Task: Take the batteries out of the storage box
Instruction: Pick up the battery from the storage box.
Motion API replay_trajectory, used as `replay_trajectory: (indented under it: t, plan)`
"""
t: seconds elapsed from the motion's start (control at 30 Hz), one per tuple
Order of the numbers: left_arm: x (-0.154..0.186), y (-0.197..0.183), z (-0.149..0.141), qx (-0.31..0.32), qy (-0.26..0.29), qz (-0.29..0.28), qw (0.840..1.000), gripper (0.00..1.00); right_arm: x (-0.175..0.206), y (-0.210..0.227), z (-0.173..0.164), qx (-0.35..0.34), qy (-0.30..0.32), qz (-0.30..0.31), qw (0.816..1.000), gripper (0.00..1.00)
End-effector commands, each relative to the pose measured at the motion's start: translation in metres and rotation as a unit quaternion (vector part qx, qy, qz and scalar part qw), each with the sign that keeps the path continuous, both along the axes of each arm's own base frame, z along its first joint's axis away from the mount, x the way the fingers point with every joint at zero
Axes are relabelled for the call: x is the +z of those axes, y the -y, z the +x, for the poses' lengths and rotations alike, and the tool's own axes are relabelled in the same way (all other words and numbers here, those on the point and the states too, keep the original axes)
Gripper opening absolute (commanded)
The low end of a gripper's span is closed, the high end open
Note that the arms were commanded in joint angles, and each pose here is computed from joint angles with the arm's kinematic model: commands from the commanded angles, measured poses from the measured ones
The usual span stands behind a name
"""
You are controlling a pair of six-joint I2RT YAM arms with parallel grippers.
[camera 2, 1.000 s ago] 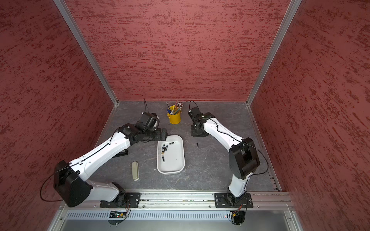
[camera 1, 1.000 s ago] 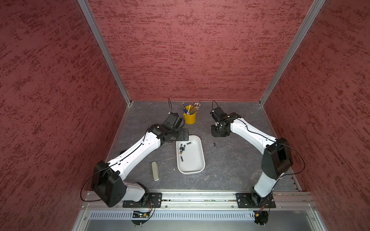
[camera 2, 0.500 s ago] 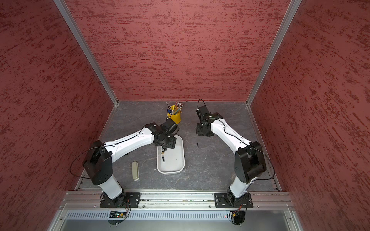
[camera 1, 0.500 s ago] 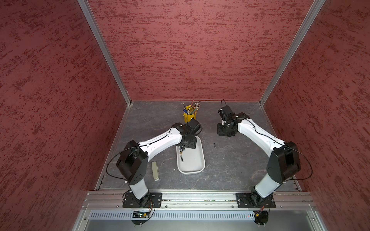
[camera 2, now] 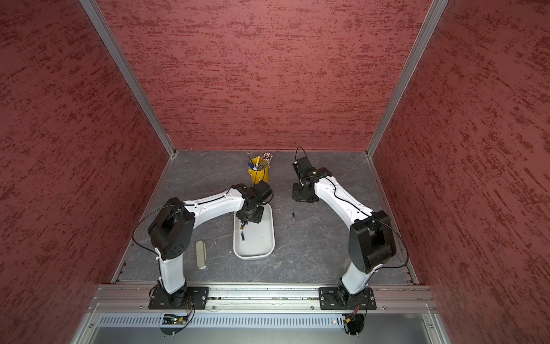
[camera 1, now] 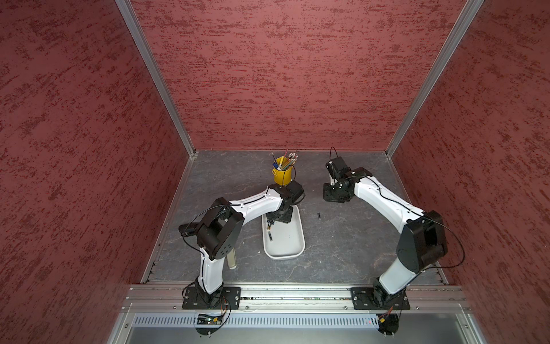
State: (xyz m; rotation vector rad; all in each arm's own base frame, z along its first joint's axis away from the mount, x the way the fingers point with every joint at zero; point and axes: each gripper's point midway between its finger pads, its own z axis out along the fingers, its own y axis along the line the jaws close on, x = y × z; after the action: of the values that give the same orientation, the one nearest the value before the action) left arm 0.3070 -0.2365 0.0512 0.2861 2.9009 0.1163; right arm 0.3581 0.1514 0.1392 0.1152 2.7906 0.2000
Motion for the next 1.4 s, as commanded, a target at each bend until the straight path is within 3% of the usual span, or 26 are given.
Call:
replay_trajectory:
  t: [0.0,0.33,1.37]
  plan:
    - [0.001,-0.001,0.016,-0.005,0.018,0.004,1.000,0.47,0.003,0.000,0.004,0.002,0.007,0.008,1.000,0.33]
    - [-0.009,-0.005,0.023,-0.004,0.007,0.001,1.000,0.38,0.001,0.000,0.003,0.001,0.002,0.009,1.000,0.33]
    - [-0.034,-0.007,0.013,-0.007,0.009,0.012,1.000,0.33,0.001,-0.001,0.003,0.004,-0.003,0.007,1.000,0.33]
